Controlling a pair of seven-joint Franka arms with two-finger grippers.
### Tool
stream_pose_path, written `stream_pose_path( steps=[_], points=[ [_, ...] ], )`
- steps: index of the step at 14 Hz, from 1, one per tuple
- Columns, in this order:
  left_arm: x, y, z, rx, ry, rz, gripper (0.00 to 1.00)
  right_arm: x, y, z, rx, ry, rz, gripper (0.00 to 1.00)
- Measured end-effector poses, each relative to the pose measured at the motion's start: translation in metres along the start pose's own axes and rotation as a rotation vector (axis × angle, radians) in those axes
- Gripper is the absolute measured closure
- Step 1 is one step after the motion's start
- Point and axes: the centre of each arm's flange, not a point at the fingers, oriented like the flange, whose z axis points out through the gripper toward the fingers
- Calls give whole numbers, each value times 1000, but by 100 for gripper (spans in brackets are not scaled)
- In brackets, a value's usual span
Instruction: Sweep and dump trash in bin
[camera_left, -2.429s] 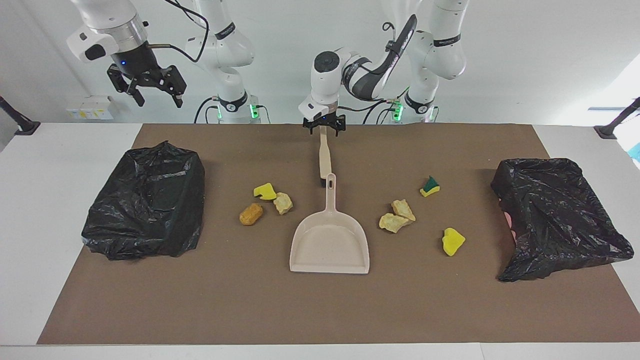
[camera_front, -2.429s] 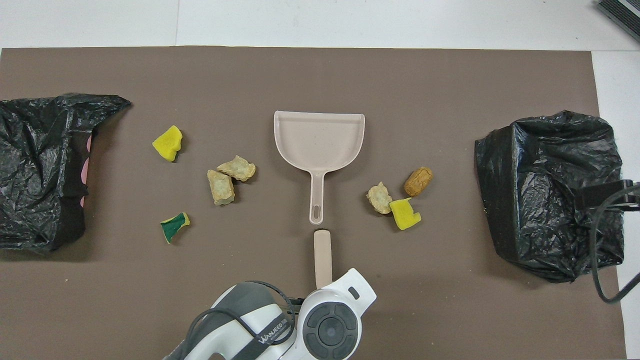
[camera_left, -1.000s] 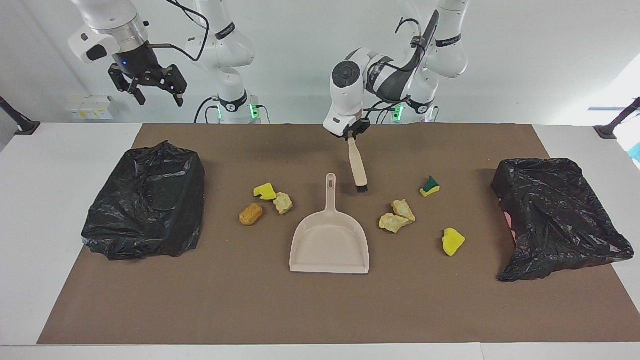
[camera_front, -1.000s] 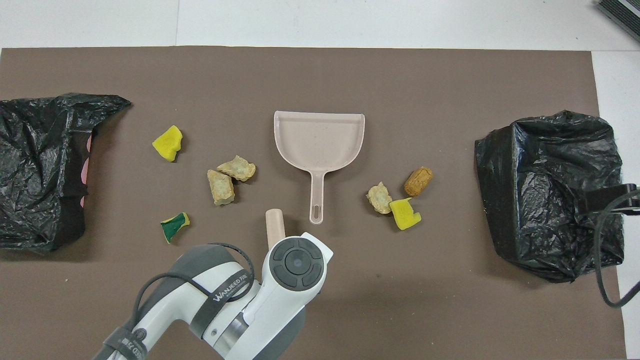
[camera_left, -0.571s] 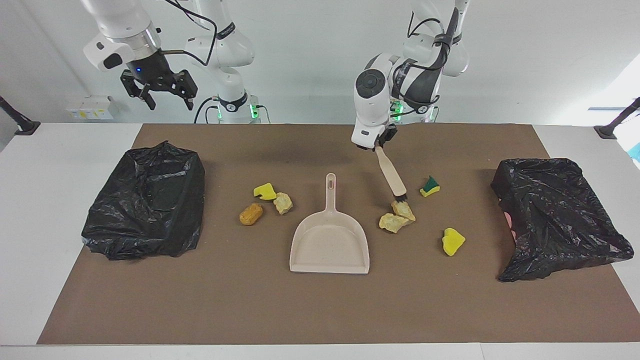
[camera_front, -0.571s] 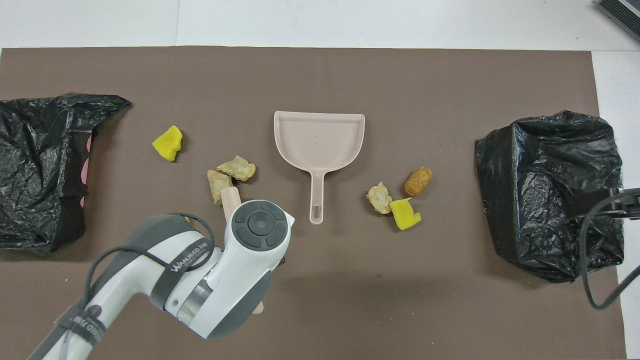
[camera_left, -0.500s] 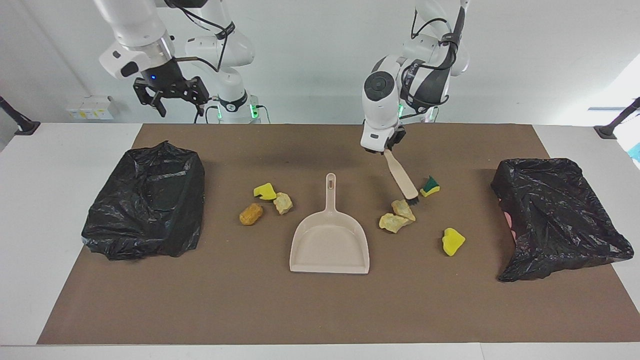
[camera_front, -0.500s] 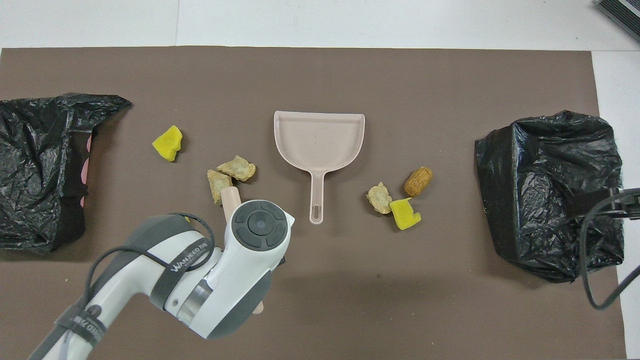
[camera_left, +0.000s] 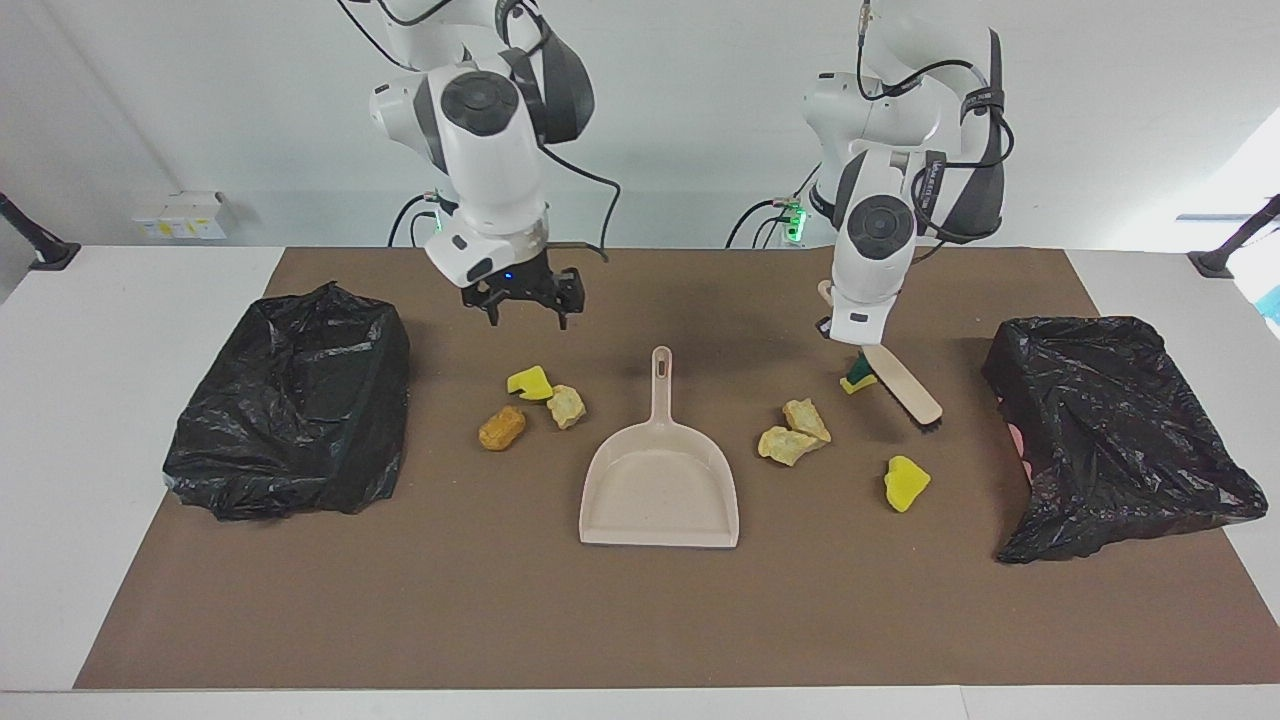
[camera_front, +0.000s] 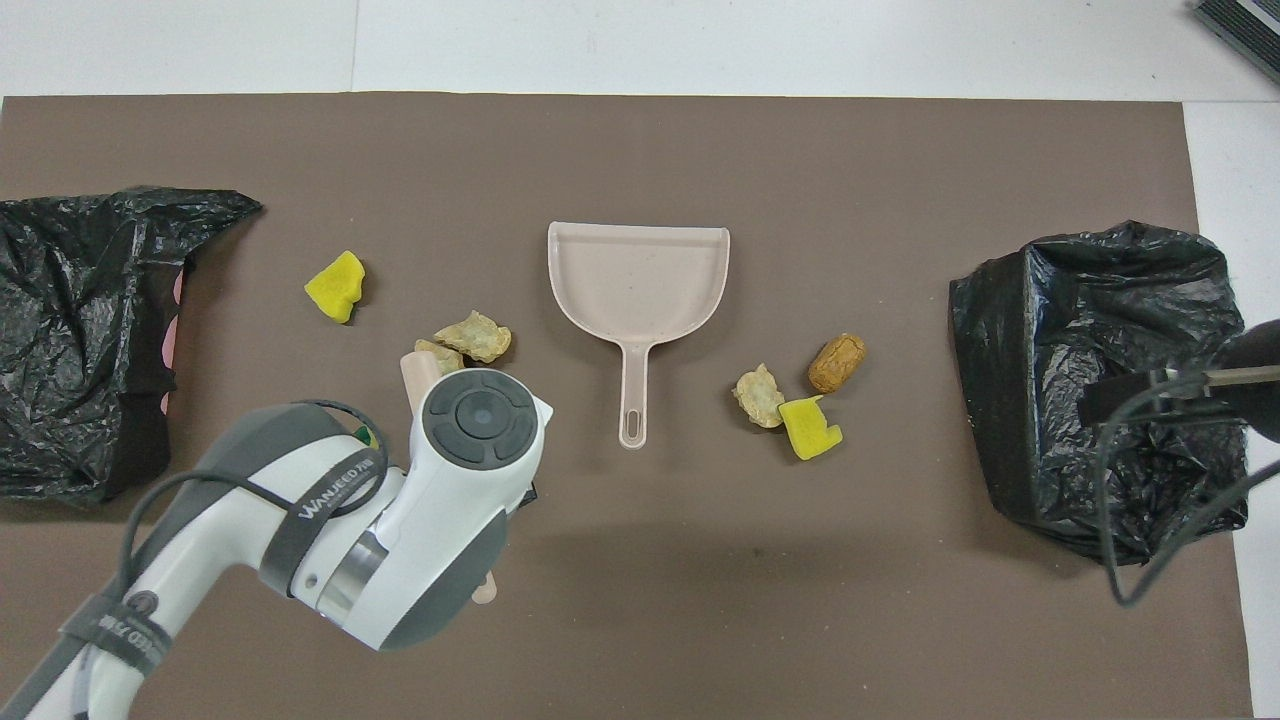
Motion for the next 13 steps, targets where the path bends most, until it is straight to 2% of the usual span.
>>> stream_pose_path(
  steps=[2,4,6,9,13],
  points=[
    [7,-14,16,16,-36,-20,74,1,-39,28,13,6,15,0],
    [3,-14,31,-7,-34,11,74,-6,-73,55,9,2,25,0],
    [-6,-6,41,-84,-40,71,74,-7,-95,83,14,0,59,0],
    [-19,5,38,-180,-71,215,74,-11,-124,120,27,3,35,0],
    [-42,38,20,-313,-34,325,74,-10,-136,130,74,6,43,0]
  ],
)
